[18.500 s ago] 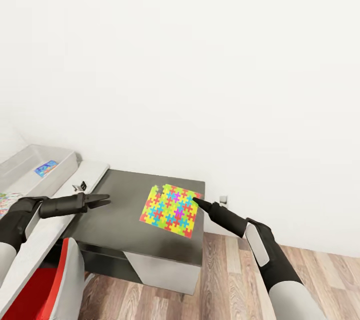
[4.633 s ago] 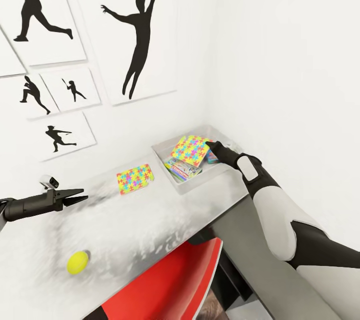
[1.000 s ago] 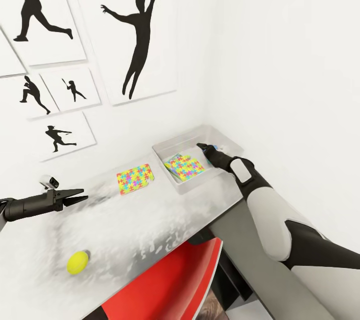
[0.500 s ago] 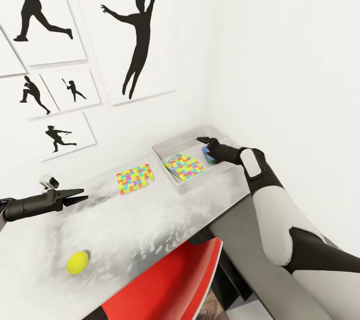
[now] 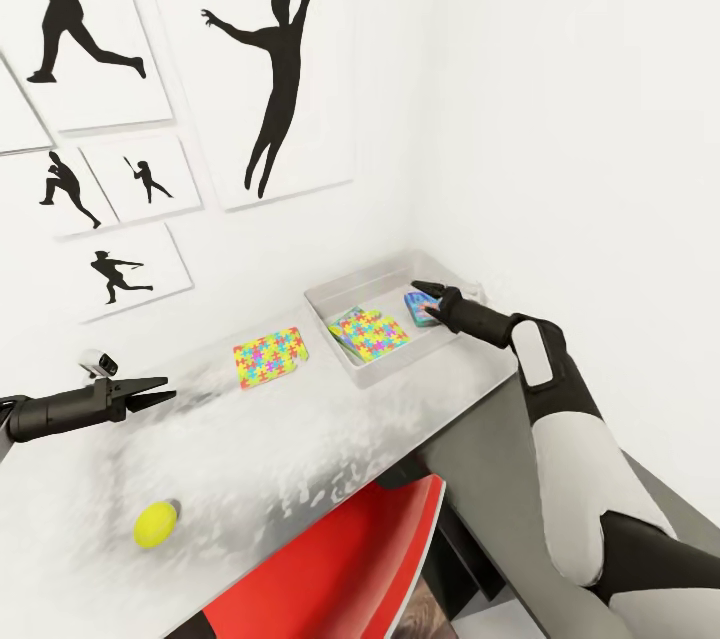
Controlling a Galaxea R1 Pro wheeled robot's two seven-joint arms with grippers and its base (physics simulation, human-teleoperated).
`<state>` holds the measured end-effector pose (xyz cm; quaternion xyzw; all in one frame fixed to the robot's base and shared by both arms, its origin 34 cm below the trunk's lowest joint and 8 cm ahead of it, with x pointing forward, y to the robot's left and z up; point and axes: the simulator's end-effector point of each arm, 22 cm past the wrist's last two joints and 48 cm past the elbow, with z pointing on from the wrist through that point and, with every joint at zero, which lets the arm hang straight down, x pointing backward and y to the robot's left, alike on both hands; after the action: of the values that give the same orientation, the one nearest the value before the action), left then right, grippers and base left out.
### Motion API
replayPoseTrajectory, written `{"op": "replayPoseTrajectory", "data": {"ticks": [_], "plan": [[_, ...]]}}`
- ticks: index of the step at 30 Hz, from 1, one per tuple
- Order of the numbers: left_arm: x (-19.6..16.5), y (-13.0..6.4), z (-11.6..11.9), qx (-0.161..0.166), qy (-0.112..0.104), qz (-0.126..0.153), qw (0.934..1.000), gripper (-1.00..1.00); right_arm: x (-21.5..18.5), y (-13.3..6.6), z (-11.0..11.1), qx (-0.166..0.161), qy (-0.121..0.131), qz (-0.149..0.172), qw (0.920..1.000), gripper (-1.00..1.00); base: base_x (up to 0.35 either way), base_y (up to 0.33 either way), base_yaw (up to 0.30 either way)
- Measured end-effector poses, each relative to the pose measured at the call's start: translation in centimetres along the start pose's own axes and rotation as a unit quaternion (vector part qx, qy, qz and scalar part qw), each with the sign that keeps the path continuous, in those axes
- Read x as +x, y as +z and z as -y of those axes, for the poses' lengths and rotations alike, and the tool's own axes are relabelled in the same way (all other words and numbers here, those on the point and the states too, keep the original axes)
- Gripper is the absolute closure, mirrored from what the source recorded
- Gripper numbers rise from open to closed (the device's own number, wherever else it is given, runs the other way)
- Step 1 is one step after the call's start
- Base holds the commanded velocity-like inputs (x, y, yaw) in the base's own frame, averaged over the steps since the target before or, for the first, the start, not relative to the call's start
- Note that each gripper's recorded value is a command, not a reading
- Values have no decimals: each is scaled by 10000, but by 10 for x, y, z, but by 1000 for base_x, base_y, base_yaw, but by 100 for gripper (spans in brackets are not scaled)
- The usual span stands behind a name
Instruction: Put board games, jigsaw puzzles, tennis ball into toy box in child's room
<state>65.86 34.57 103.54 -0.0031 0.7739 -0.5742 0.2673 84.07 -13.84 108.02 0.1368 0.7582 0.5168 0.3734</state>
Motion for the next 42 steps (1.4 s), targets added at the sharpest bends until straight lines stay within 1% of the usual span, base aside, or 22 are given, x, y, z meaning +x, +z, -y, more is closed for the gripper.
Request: {"op": "replayPoseTrajectory", "data": {"ticks": [3,15,18,22,27,28,29,31,32,33,34,35,36,37,38,42], "plan": [[0,0,0,0,0,0,10000,-100,9,-11,6,-125,29,-10,9999,-100,0,0,0],[0,0,0,0,0,0,10000,-100,12,-16,4,-224,6,-21,9997,-100,0,0,0],[0,0,0,0,0,0,10000,-100,14,-21,5,-220,-14,-18,9998,-100,0,0,0],[0,0,0,0,0,0,10000,-100,32,-33,14,-157,77,-164,9997,-100,0,0,0],[0,0,0,0,0,0,10000,-100,47,-50,14,-213,42,-187,9996,-100,0,0,0],[0,0,0,0,1,0,10000,-100,52,-56,13,-300,28,-180,9994,-100,0,0,0],[0,0,0,1,2,1,10000,-100,67,-75,-1,-690,-37,-151,9975,-100,0,0,0],[0,0,0,0,0,0,10000,-100,76,-84,-7,-883,-48,-143,9960,-100,0,0,0],[0,0,0,0,1,0,10000,-100,83,-94,-12,-1053,-66,-124,9943,-100,0,0,0],[0,0,0,0,0,0,10000,-100,87,-100,-14,-1133,-64,-107,9935,-100,0,0,0],[0,0,0,1,1,0,10000,-100,94,-112,-17,-1269,-64,-61,9919,-100,0,0,0],[0,0,0,0,1,0,10000,-100,97,-119,-18,-1330,-54,-30,9911,-100,0,0,0],[0,0,0,0,1,0,10000,-100,101,-132,-20,-1433,-46,37,9897,-100,0,0,0],[0,0,0,0,1,0,10000,-100,104,-138,-20,-1481,-37,73,9889,-100,0,0,0],[0,0,0,0,1,0,10000,-100,107,-151,-21,-1566,-27,142,9876,-100,0,0,0],[0,0,0,0,1,0,10000,-100,123,-184,-20,-1741,-22,316,9842,-100,0,0,2]]}}
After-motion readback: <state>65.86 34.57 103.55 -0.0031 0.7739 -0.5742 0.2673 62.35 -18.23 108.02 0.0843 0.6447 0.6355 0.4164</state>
